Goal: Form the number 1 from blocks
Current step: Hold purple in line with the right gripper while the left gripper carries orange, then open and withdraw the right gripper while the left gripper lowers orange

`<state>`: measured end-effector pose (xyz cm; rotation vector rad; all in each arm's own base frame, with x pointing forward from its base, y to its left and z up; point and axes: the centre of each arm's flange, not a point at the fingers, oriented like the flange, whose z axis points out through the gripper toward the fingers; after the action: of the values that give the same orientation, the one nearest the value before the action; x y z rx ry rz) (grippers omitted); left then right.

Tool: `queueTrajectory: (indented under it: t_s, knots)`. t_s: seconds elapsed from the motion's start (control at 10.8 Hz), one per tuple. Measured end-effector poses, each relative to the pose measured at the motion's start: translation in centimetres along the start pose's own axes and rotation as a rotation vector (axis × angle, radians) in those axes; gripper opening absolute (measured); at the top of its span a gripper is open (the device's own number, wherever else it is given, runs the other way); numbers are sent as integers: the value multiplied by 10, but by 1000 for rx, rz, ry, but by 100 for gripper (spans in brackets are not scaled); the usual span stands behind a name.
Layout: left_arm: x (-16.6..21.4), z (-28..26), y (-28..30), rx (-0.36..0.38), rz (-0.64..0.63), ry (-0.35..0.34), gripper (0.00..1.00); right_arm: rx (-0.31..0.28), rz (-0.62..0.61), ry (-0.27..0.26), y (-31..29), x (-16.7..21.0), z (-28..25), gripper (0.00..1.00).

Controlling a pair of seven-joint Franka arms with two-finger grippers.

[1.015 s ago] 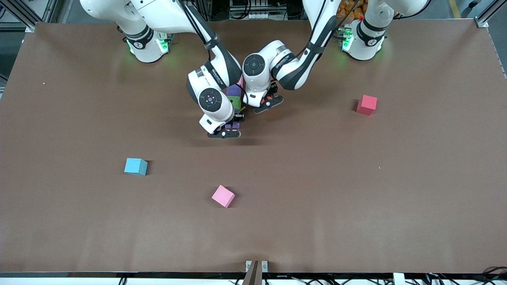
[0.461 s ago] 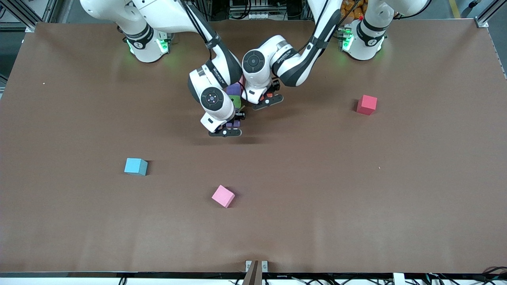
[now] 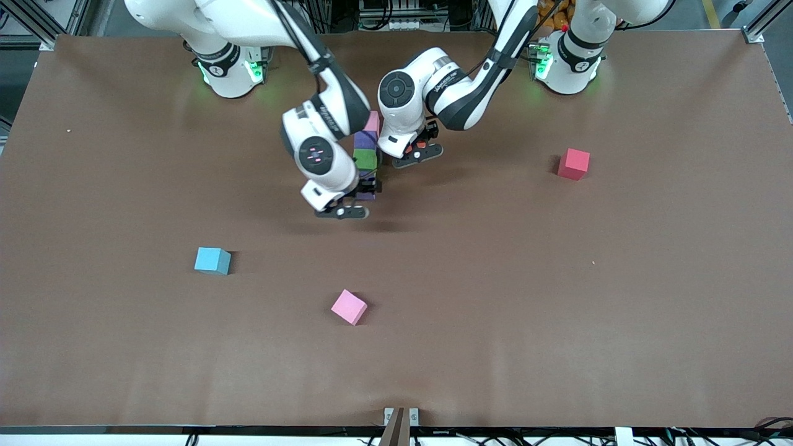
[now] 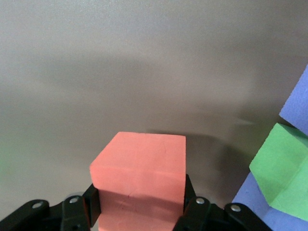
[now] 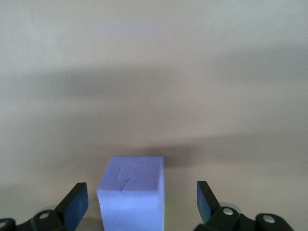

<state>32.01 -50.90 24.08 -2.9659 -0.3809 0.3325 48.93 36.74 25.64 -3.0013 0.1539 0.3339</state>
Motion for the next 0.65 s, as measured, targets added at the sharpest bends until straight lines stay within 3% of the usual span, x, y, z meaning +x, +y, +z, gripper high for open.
queueTrajectory:
  t_s: [0.28,0.55,0.65]
  knots:
    - [-33,-4,8,6,57,-16,64,71,87,52,58,39,-69,100]
    - [-98,-14,22,-10,135,-31,64,23,85,183,115,71,-120,100]
    - [-121,-18,28,-18,154,-35,64,35,118,227,140,82,-141,100]
